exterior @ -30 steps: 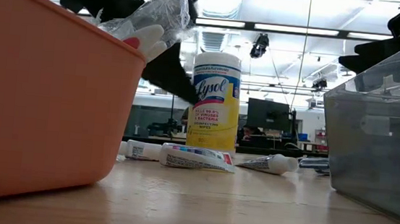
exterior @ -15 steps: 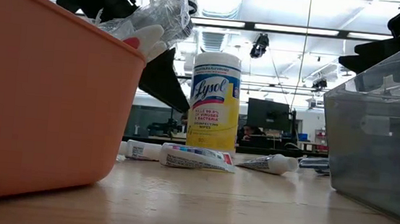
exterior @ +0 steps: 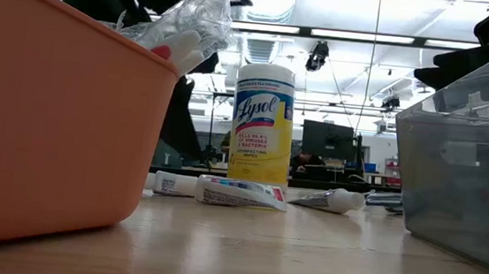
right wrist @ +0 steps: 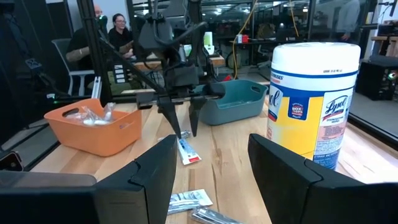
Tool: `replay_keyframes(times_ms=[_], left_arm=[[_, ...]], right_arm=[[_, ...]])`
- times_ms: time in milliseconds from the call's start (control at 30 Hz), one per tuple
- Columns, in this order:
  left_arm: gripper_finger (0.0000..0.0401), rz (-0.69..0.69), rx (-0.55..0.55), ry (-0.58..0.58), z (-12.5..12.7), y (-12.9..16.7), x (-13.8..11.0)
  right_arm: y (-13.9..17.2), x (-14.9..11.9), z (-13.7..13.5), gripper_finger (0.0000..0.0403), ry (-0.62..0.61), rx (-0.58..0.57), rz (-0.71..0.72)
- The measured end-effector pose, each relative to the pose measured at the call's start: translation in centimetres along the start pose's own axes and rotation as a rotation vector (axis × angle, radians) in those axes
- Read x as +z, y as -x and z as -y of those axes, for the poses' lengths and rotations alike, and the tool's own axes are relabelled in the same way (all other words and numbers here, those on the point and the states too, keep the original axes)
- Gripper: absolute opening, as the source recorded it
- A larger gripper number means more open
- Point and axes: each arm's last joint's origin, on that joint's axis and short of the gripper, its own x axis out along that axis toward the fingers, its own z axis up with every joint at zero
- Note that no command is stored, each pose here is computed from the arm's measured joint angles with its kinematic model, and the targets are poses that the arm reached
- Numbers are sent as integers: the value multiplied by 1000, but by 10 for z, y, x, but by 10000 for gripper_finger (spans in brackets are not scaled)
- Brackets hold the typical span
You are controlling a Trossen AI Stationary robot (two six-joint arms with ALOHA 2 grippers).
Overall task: Pick & Place Travel size toiletries
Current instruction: Put the white toothpaste into the black bin
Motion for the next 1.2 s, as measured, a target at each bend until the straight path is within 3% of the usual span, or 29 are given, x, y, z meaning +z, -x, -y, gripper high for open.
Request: replay_keyframes(times_ms=[800, 1033, 1200], left_arm=[[145, -105, -39, 60, -6, -4, -20], [145, -115, -17, -7, -10, -6, -26], [145, -66, 75, -92, -12, -6, -25]], right_arm=[[0, 0, 0, 196, 0, 0, 0], [0, 0, 0, 196, -3, -1, 0], [0, 0, 0, 196, 0, 0, 0]])
